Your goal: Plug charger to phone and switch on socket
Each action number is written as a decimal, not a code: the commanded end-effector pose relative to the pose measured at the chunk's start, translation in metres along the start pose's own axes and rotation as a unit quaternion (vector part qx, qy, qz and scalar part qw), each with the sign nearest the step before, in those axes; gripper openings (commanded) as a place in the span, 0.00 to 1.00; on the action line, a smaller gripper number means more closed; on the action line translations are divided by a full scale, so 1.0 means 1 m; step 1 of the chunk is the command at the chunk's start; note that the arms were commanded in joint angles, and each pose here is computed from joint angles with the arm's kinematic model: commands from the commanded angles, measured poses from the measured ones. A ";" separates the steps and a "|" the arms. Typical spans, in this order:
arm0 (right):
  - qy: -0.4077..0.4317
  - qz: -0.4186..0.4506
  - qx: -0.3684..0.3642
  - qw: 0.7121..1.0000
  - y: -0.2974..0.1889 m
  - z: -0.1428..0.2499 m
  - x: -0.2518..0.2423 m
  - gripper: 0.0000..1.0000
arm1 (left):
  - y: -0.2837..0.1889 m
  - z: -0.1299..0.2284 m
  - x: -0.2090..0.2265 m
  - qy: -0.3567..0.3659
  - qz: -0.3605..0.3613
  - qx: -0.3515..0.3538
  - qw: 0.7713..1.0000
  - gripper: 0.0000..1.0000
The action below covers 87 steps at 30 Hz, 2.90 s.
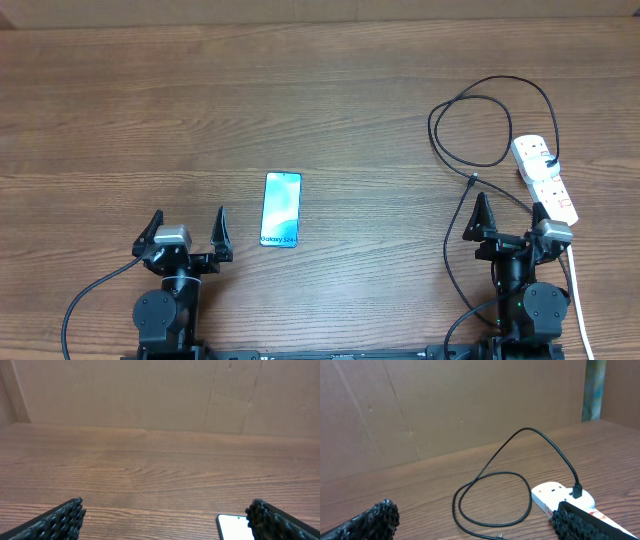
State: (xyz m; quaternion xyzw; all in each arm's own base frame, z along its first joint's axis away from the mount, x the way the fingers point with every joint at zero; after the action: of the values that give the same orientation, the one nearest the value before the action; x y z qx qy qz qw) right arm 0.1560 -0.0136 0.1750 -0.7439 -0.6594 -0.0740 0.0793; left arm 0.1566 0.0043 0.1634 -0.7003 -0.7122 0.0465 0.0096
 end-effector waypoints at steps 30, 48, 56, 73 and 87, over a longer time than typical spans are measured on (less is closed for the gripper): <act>-0.002 0.001 -0.002 1.000 0.000 0.002 -0.001 1.00 | 0.000 0.001 -0.001 0.011 0.005 -0.002 1.000 1.00; -0.002 0.001 -0.002 1.000 0.000 0.002 -0.001 1.00 | 0.000 0.001 -0.001 0.011 0.005 -0.002 1.000 1.00; -0.002 0.001 -0.002 1.000 0.000 0.002 -0.001 1.00 | 0.000 0.001 -0.001 0.011 0.005 -0.002 1.000 1.00; -0.002 0.001 -0.002 1.000 0.000 0.002 -0.001 1.00 | 0.000 0.001 -0.001 0.011 0.005 -0.002 1.000 0.99; -0.002 0.001 -0.002 1.000 0.000 0.002 -0.001 1.00 | 0.000 -0.003 0.003 0.010 -0.016 -0.013 1.000 1.00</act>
State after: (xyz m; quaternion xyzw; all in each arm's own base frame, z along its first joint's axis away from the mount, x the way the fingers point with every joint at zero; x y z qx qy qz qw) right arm 0.1560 -0.0135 0.1750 -0.7438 -0.6595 -0.0742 0.0794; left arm 0.1567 0.0050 0.1647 -0.6975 -0.7152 0.0433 0.0068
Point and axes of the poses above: each gripper's point midway between its finger pads, its own y axis out along the fingers, its own x axis along the line the jaws close on, z = x × y, the point moved 9 cm from there along -y, back along the fingers, and after that the axes turned 1 degree about y, right-handed, at the moved point
